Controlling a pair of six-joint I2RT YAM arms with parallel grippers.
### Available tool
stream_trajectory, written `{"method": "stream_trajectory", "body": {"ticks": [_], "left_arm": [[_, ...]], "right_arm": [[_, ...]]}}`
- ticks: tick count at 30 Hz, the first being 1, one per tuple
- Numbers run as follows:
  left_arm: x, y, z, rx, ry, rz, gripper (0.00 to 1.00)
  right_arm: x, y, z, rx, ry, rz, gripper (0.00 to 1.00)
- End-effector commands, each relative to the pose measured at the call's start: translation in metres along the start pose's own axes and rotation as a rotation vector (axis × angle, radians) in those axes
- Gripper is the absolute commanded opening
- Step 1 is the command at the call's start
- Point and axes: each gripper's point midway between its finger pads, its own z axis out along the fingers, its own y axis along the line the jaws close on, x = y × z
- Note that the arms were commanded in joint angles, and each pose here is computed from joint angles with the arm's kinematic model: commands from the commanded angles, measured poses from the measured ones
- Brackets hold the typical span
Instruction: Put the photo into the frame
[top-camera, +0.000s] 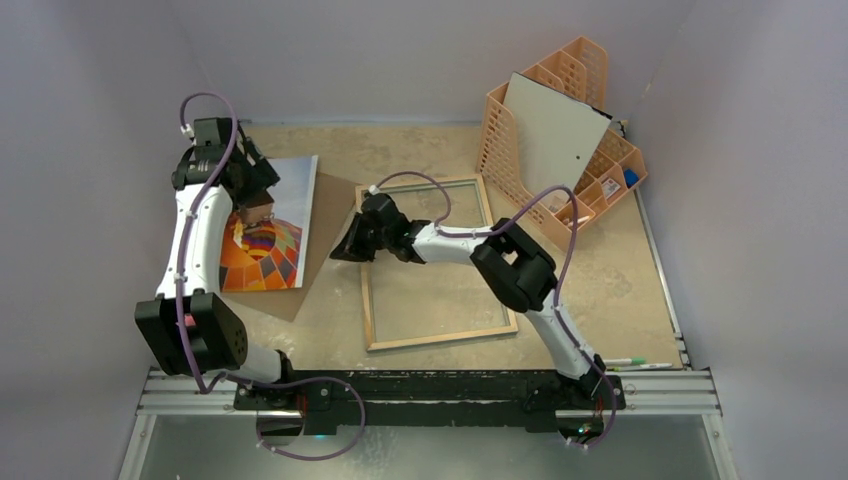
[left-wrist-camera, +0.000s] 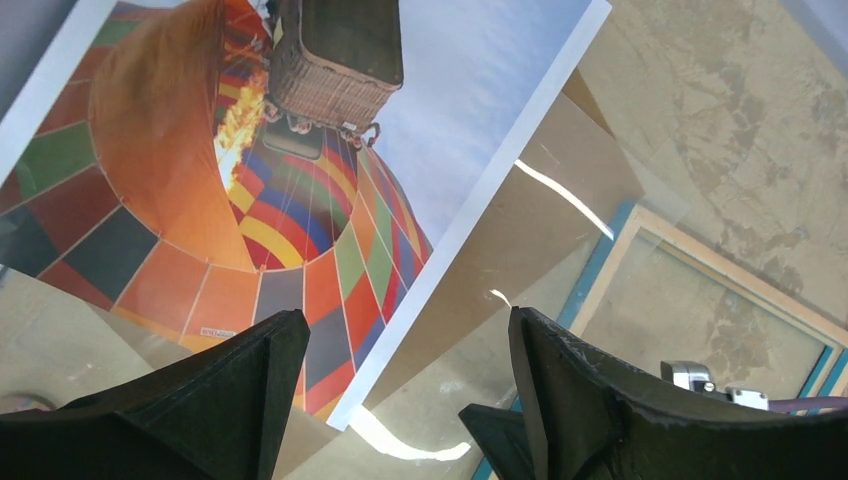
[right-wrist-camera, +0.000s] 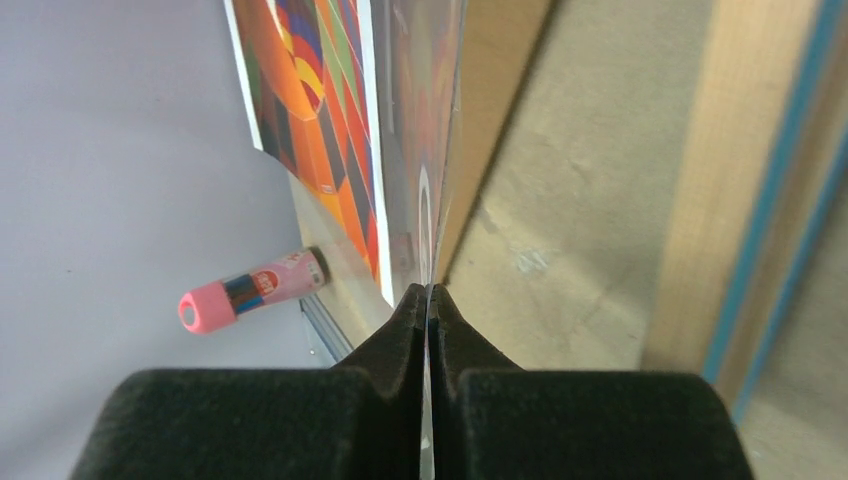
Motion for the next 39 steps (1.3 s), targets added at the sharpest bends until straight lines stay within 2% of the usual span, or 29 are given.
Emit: {"method": "stream_trajectory", "body": {"ticks": [1,13,19,27,31,33,35,39], "left_arm": [[0.007,0.0,0.006,0.026,0.011,0.013,0.77],[0.043,-0.007,0.027,0.111,0.113,0.047,0.77],[0.054,-0.023,0.033,0.204,0.155,0.04,0.77],[0.096,-0.038,0.042,0.3,0.259,0.034,0.76],[0.137,-0.038,0.049,0.321,0.338,0.034,0.76],[0.158,-0.025,0.057,0.251,0.362,0.065,0.76],[0.174,-0.007,0.065,0.159,0.382,0.092,0.75],[0.201,-0.005,0.07,0.172,0.427,0.096,0.73]], "right_arm": [[-0.012,0.032,-0.033,-0.058,-0.049,-0.058,0.0],[-0.035,0.026,-0.111,-0.027,-0.079,-0.152,0.0],[-0.042,0.001,-0.156,0.028,-0.058,-0.238,0.0],[-0.042,-0.046,-0.21,0.122,0.003,-0.38,0.0],[-0.041,-0.068,-0.219,0.14,0.015,-0.396,0.0],[-0.042,-0.08,-0.217,0.155,0.003,-0.392,0.0],[-0.043,-0.089,-0.215,0.146,-0.028,-0.374,0.0],[-0.048,-0.094,-0.21,0.066,-0.102,-0.327,0.0]]}}
